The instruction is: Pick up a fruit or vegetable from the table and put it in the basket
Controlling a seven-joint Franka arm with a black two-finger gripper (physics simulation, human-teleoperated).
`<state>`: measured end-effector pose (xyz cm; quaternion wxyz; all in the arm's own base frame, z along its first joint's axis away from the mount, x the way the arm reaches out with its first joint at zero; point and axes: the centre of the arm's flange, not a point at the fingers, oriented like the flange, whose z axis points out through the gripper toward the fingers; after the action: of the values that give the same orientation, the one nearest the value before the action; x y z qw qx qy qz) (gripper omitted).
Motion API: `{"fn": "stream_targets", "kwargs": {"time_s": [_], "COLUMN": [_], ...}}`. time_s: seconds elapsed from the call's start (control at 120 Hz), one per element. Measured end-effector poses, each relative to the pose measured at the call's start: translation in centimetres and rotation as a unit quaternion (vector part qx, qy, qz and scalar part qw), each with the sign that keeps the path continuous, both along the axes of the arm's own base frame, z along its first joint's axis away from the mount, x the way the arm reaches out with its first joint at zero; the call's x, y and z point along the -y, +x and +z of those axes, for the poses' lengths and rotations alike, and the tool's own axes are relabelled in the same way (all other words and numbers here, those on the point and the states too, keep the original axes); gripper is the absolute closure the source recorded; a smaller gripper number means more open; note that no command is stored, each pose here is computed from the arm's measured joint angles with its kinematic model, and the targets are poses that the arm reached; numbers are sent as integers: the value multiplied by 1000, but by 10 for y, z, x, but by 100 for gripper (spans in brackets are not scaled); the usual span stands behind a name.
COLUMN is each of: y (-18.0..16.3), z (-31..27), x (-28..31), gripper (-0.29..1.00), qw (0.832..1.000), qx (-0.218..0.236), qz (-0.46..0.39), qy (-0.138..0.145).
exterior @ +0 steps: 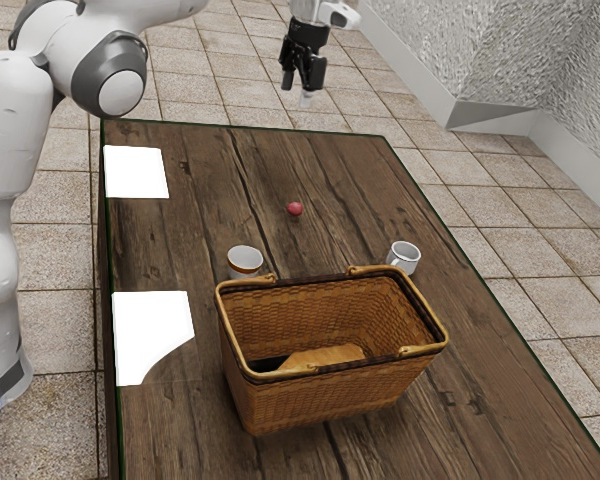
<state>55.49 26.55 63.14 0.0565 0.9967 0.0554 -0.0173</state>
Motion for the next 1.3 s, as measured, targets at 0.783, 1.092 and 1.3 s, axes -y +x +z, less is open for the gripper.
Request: {"fn": "stream_targets", "kwargs": {"time_s": [0.783,1.092,1.3], "y": [53,34,25], "z": [-168,-176,-199], "x": [84,69,94], "gripper": [1,1,2], "qw": [997,999,1000], "qx": [-76,-34,-25], "qz": [-8,20,8], "qy": [-13,5,4]}}
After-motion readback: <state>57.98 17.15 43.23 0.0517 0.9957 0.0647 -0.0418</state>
